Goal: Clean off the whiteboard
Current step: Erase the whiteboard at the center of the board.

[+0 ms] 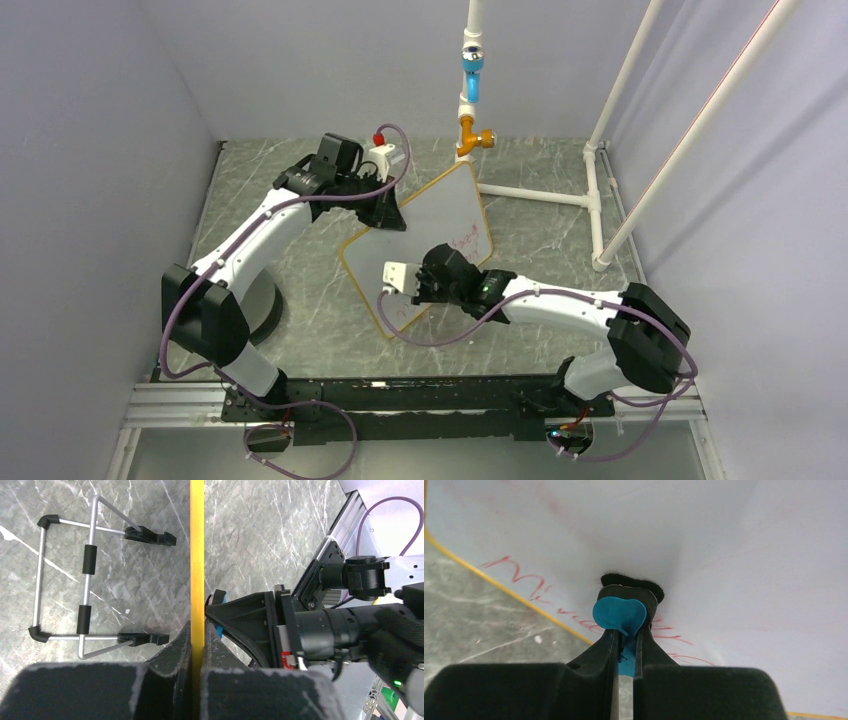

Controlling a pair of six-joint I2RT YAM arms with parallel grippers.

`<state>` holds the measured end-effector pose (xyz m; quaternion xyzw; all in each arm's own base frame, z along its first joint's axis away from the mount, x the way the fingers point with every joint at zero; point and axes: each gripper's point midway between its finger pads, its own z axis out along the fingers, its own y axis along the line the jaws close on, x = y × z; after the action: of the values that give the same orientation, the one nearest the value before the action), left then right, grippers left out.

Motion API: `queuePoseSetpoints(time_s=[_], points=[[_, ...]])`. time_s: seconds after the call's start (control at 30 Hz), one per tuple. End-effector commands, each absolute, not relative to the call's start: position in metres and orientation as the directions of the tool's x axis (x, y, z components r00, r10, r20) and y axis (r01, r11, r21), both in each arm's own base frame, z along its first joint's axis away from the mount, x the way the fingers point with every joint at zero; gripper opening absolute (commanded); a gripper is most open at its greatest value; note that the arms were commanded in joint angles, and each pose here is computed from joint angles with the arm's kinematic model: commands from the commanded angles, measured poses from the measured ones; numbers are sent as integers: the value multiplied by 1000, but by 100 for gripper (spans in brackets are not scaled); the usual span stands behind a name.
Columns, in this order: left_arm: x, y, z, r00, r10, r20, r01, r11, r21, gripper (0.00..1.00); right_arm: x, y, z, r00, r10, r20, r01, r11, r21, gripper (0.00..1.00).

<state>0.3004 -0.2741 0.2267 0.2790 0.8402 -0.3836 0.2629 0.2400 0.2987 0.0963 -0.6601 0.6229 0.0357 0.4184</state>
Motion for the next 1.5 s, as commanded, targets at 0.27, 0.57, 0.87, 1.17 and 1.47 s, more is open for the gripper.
queuePoseSetpoints(time_s=[0.27,0.57,0.87,1.17,1.47], points=[[272,-284,243,-699,294,-652,702,457,-546,0,222,295,83,266,-787,-557,-856,73,-512,0],[272,-286,240,-704,296,-646,699,450,-556,0,261,334,147,228,-721,-655,-828,210,-520,0],[271,-285,242,-699,297,-650,703,450,-550,0,215,322,93,264,-763,-590,-870,75,-487,0],[270,-286,244,-699,294,-651,704,441,-557,0,285,307,159,173,-722,-670,-785,310,-536,0],[270,-285,243,-698,297,-652,705,448,-550,0,169,356,92,310,-728,-611,-917,-59,-395,0]])
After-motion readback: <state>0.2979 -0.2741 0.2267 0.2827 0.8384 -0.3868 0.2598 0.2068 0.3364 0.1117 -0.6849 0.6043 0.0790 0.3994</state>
